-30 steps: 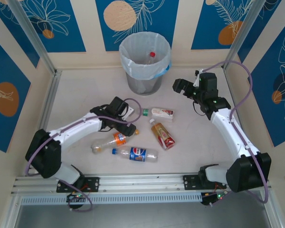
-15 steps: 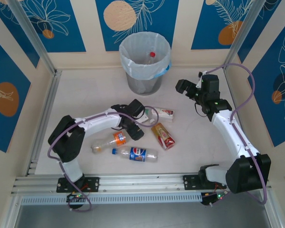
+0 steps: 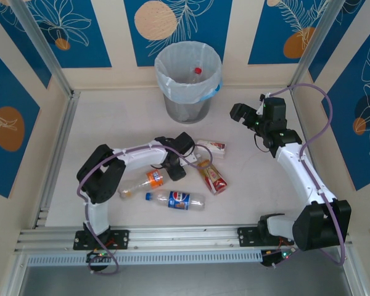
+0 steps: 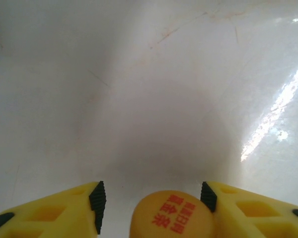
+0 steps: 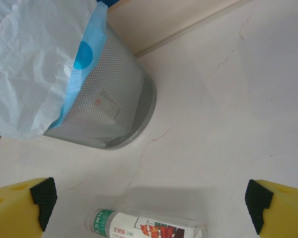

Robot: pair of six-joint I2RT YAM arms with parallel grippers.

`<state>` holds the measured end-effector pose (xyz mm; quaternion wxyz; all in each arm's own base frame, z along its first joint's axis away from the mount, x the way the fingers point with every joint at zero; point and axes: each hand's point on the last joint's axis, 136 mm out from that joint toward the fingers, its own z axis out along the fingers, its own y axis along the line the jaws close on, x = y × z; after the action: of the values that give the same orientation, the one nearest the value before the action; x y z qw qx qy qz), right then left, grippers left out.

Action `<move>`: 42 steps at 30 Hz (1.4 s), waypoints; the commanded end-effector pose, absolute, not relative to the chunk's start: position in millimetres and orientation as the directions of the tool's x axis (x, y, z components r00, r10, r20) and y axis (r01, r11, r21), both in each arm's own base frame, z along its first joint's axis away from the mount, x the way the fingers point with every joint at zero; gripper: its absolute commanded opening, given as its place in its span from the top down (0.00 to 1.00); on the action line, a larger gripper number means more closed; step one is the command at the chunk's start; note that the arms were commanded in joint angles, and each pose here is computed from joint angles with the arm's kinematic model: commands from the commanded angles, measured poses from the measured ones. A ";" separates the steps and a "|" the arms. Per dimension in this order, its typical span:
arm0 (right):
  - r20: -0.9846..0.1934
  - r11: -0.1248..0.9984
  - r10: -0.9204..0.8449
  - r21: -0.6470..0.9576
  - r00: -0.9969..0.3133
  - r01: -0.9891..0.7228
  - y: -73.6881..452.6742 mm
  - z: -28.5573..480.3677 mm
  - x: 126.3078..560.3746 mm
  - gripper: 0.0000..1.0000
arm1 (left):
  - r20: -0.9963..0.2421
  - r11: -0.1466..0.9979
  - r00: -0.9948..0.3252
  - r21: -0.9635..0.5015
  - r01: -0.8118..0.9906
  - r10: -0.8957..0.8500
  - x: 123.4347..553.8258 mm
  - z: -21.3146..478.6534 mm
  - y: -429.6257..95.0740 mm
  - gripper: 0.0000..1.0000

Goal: Put the plastic bottles in the bin

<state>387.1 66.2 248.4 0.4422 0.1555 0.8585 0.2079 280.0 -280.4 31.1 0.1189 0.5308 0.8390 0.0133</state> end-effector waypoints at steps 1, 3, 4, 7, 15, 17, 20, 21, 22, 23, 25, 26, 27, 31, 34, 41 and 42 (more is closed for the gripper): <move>-0.703 0.865 0.460 0.492 -0.542 0.096 60.9 249.5 386.4 0.00 | -0.199 0.407 -0.370 0.204 0.890 0.908 286.2 40.2 -282.0 0.50; -0.700 0.864 0.463 0.494 -0.543 0.099 60.4 248.5 386.5 0.00 | -0.195 0.398 -0.358 0.233 0.888 0.913 290.2 41.2 -280.3 0.55; -0.699 0.864 0.462 0.494 -0.545 0.099 60.6 248.0 386.3 0.00 | -0.194 0.397 -0.356 0.252 0.883 0.914 293.4 41.8 -278.6 0.57; -0.700 0.863 0.464 0.495 -0.543 0.101 59.5 248.6 386.5 0.00 | -0.195 0.382 -0.337 0.291 0.877 0.921 299.3 42.8 -276.5 0.60; -0.697 0.862 0.468 0.495 -0.543 0.108 58.0 247.6 386.2 0.00 | -0.189 0.369 -0.323 0.320 0.873 0.927 308.4 43.2 -272.0 0.70; -0.698 0.863 0.468 0.494 -0.543 0.108 57.8 248.0 386.0 0.00 | -0.192 0.367 -0.319 0.324 0.872 0.928 310.1 44.4 -270.9 0.72; -0.697 0.862 0.469 0.494 -0.543 0.112 56.8 247.4 385.9 0.00 | -0.201 0.371 -0.319 0.332 0.867 0.926 315.5 48.1 -267.2 0.75; -0.696 0.862 0.469 0.494 -0.543 0.112 56.6 247.5 385.9 0.00 | -0.204 0.372 -0.319 0.338 0.865 0.926 317.6 50.1 -266.3 0.77; -0.695 0.862 0.471 0.494 -0.543 0.114 56.5 247.2 385.8 0.00 | -0.207 0.376 -0.321 0.342 0.861 0.924 319.7 52.0 -264.5 0.78; -0.696 0.862 0.471 0.495 -0.543 0.113 56.5 247.5 385.8 0.00 | -0.212 0.377 -0.320 0.346 0.859 0.924 321.2 53.6 -263.7 0.79; -0.694 0.860 0.473 0.497 -0.542 0.115 56.4 247.8 385.5 0.00 | -0.227 0.387 -0.324 0.351 0.852 0.919 325.2 58.4 -261.2 0.86; -0.692 0.860 0.474 0.497 -0.544 0.117 56.4 246.6 385.2 0.00 | -0.235 0.391 -0.324 0.353 0.850 0.916 326.5 61.4 -260.7 0.90; -0.691 0.859 0.476 0.498 -0.544 0.118 56.4 246.1 385.1 0.00 | -0.247 0.402 -0.329 0.361 0.842 0.911 329.7 65.7 -259.6 0.92; -0.687 0.852 0.486 0.510 -0.541 0.117 57.4 248.4 385.3 0.00 | -0.325 0.474 -0.366 0.377 0.796 0.872 343.5 90.3 -257.8 1.00; -0.683 0.847 0.491 0.519 -0.541 0.114 58.7 248.9 385.6 0.00 | -0.411 0.547 -0.401 0.350 0.760 0.819 353.0 111.1 -256.4 1.00; -0.678 0.844 0.497 0.523 -0.541 0.119 58.4 245.3 386.3 0.00 | -0.547 0.671 -0.456 0.292 0.681 0.702 370.0 144.4 -249.3 1.00; -0.678 0.844 0.497 0.523 -0.542 0.118 58.5 244.8 386.3 0.00 | -0.567 0.695 -0.469 0.282 0.661 0.677 373.5 149.2 -247.0 1.00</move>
<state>386.4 61.4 241.7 0.4353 0.1730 0.8582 0.2098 363.0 -245.1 124.2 0.2980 0.4337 0.8495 0.0390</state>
